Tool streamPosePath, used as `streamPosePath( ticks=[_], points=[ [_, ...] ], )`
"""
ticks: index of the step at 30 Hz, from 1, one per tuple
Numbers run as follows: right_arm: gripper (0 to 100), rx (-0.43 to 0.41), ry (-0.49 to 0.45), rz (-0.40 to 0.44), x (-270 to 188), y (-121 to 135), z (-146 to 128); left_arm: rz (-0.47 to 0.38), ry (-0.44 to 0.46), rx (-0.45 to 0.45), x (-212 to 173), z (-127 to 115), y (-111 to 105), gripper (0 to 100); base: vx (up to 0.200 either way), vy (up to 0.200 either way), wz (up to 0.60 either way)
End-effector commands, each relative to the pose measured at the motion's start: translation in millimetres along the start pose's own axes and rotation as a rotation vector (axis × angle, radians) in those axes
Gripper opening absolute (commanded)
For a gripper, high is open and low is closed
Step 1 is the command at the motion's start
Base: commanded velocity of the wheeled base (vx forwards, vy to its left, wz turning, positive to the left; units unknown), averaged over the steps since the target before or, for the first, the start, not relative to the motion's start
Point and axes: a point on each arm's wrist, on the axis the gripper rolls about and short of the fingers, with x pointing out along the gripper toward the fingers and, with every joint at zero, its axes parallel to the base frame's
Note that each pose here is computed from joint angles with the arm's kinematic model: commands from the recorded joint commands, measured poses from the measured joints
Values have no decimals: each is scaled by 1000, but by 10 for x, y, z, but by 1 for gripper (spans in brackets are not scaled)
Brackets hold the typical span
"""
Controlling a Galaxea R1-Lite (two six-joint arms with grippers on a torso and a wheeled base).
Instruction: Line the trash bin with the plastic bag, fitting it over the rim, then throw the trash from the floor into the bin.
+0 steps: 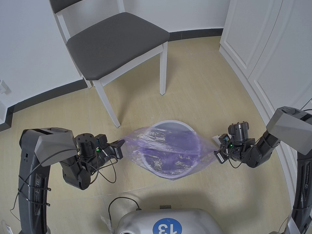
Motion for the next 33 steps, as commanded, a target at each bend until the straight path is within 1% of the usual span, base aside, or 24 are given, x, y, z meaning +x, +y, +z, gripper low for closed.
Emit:
streamPosePath(
  ticks=[1, 4, 5, 7, 10, 14, 15, 16, 17, 18, 19, 20, 24, 27, 29, 33],
  points=[
    [100, 7, -39, -7, -225, -70, 78, -6, -8, 1, -45, -33, -23, 0, 0, 0, 0],
    [100, -9, -107, 13, -499, -132, 211, -7, -17, 3, -45, -23, 7, 0, 0, 0, 0],
    [100, -11, -116, 18, -530, -131, 227, -6, -16, 2, -44, -29, 8, 0, 0, 0, 0],
    [100, -34, -197, 38, -786, -68, 410, -5, -10, 0, -63, -37, 4, 0, 0, 0, 0],
    [100, -61, -265, 74, -978, 120, 563, -3, -13, 3, -73, -27, -7, 0, 0, 0, 0],
    [100, -124, -344, 156, -1181, 538, 734, -4, 6, 7, -127, -47, -26, 0, 0, 0, 0],
    [100, -130, -350, 159, -1192, 577, 745, -3, 9, 6, -135, -50, -28, 100, 0, 0, 0],
    [100, -147, -368, 164, -1226, 682, 780, -4, 12, 5, -155, -51, -35, 100, 0, 0, 0],
    [100, -147, -368, 164, -1226, 682, 780, -4, 12, 5, -155, -51, -35, 100, 0, 0, 0],
    [100, -158, -396, 169, -1254, 767, 832, -7, -2, 8, -169, -45, -34, 100, 0, 0, 0],
    [100, -162, -401, 176, -1252, 792, 837, -8, -8, 9, -170, -49, -34, 100, 0, 0, 0],
    [100, -178, -403, 193, -1203, 872, 832, -10, -18, 12, -170, -52, -33, 100, 0, 0, 0],
    [100, -244, -422, 211, -1084, 1073, 810, 2, -13, 8, -206, -47, -31, 100, 0, 0, 0],
    [100, -289, -419, 211, -962, 1163, 793, 9, -16, 8, -258, 1, -37, 100, 0, 0, 0],
    [100, -304, -414, 211, -891, 1197, 800, 13, -13, 6, -328, 40, -49, 100, 0, 0, 0],
    [100, -303, -420, 207, -769, 1252, 850, 15, -12, 2, -416, 100, -83, 100, 0, 0, 0]
  ],
)
